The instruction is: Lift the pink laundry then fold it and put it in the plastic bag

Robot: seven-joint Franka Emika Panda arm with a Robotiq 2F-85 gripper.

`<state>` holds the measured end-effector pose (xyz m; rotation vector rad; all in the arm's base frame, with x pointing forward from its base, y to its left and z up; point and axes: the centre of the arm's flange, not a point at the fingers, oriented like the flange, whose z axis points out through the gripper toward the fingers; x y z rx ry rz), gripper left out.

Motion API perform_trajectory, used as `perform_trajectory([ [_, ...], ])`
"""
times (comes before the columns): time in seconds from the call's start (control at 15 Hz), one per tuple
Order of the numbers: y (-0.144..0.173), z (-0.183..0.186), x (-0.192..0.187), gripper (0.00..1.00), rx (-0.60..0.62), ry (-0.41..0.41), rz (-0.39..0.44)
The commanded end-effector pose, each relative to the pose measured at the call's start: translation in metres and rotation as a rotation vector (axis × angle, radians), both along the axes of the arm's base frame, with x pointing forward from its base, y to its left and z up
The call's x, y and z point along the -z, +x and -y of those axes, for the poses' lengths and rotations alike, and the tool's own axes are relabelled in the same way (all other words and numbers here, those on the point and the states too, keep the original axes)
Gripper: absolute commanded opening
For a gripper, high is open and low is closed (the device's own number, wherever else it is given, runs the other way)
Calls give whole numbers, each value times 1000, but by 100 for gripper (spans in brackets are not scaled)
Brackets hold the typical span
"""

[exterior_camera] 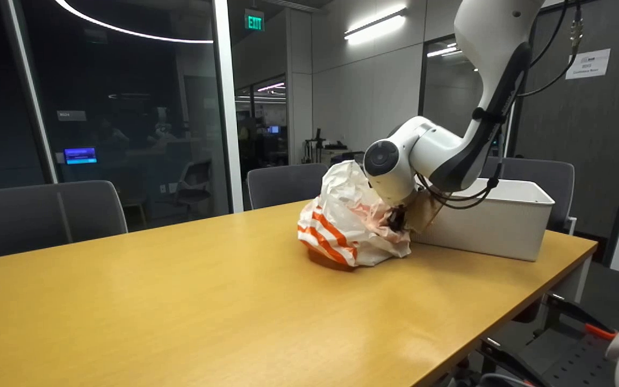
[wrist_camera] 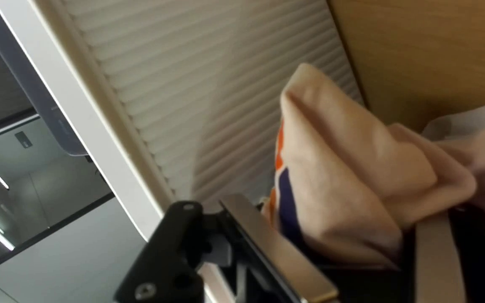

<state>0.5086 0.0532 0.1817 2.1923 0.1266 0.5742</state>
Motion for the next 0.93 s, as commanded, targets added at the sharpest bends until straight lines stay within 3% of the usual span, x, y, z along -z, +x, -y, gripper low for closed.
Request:
perform_trajectory([
  [0.0,-5,-13,-37,0,-118,50,36],
  [0.13,-11,-37,-54,0,-182,112,42],
  [0.33,-16,-74,-70,0,-283,135,54],
  [0.87,26,-71,-6,0,-482,160,-66],
])
